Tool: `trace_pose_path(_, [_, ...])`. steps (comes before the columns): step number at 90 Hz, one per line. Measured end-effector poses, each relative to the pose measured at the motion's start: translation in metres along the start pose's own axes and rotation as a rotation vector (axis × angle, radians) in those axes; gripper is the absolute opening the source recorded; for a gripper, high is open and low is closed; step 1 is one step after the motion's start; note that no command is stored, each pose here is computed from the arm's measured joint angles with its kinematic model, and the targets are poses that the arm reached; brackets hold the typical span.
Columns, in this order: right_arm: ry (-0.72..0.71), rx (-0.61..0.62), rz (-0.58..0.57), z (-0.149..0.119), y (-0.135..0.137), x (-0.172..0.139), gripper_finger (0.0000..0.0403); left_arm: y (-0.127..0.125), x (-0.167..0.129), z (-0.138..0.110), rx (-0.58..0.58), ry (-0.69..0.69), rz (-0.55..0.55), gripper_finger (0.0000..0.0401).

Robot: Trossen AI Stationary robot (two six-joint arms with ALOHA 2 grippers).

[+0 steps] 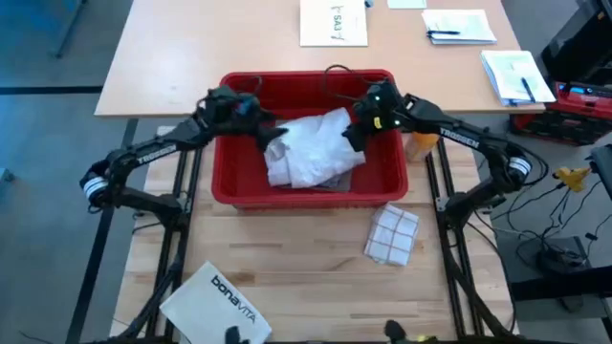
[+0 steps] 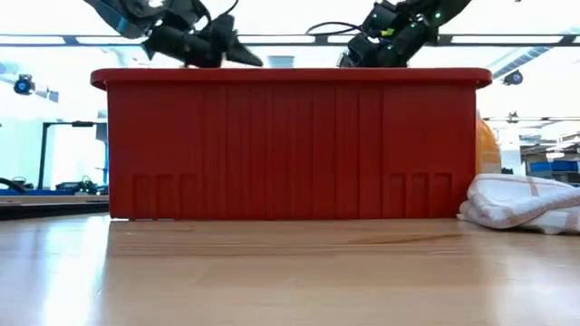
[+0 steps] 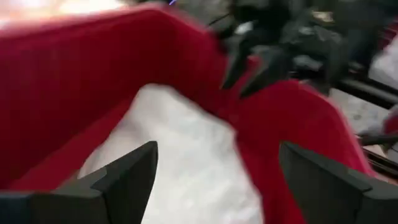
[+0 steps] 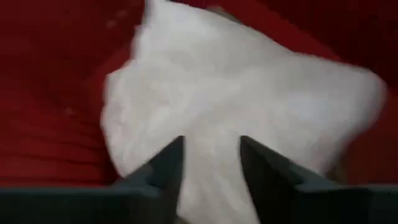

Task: Fold laundry
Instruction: Put the stack of clothes into the red bin

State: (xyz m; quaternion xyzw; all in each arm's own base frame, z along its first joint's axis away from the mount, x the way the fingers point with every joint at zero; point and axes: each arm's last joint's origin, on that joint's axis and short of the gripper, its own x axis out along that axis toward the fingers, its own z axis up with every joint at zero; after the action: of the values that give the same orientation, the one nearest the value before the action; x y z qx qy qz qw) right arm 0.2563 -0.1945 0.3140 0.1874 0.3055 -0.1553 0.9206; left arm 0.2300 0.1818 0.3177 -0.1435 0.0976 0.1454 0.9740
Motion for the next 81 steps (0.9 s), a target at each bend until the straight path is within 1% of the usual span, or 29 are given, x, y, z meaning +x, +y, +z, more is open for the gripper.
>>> trace_pose_path(6, [0.001, -0.054, 0.043, 0.000, 0.000, 0.009, 0.0036, 0.003, 0.012, -0.003, 0.039, -0.013, -0.003, 0.0313])
trace_pose_path(9, [-0.001, -0.069, 0.051, 0.000, -0.001, 0.014, 0.0019, 0.006, 0.020, -0.007, 0.051, -0.008, 0.003, 0.0312])
trace_pose_path(14, [0.013, -0.073, 0.055, -0.001, -0.003, 0.024, 0.0014, 0.010, 0.033, -0.018, 0.049, 0.037, 0.003, 0.0303])
trace_pose_path(19, [0.038, -0.079, 0.058, -0.005, -0.005, 0.034, 0.0019, 0.012, 0.047, -0.028, 0.040, 0.084, -0.010, 0.0275])
trace_pose_path(26, [0.070, -0.099, 0.067, -0.009, -0.006, 0.049, 0.0015, 0.016, 0.062, -0.042, 0.029, 0.143, -0.024, 0.0209])
trace_pose_path(33, [0.111, -0.115, 0.076, -0.015, -0.009, 0.065, 0.0004, 0.024, 0.076, -0.054, 0.022, 0.188, -0.001, 0.0125])
trace_pose_path(39, [0.154, -0.118, 0.085, -0.022, -0.010, 0.079, 0.0003, 0.029, 0.083, -0.063, 0.002, 0.248, 0.051, 0.0051])
trace_pose_path(43, [0.179, -0.112, 0.083, -0.027, -0.012, 0.087, 0.0003, 0.033, 0.087, -0.068, -0.007, 0.293, 0.119, 0.0021])
trace_pose_path(49, [0.216, -0.088, 0.053, -0.033, -0.015, 0.097, 0.0001, 0.037, 0.091, -0.073, 0.006, 0.353, 0.211, 0.0016])
trace_pose_path(53, [0.241, -0.072, 0.035, -0.037, -0.018, 0.103, 0.0001, 0.041, 0.093, -0.078, 0.027, 0.397, 0.242, 0.0021])
trace_pose_path(60, [0.269, -0.045, 0.012, -0.042, -0.021, 0.110, 0.0001, 0.046, 0.097, -0.088, 0.049, 0.467, 0.262, 0.0025])
trace_pose_path(67, [0.284, -0.039, 0.007, -0.045, -0.023, 0.115, 0.0001, 0.047, 0.100, -0.091, 0.034, 0.504, 0.270, 0.0025])
trace_pose_path(75, [0.289, -0.010, 0.000, -0.046, -0.023, 0.116, 0.0002, 0.047, 0.100, -0.088, 0.011, 0.506, 0.257, 0.0025])
trace_pose_path(81, [0.266, -0.002, 0.004, -0.041, -0.021, 0.110, 0.0001, 0.044, 0.097, -0.079, 0.014, 0.488, 0.253, 0.0025])
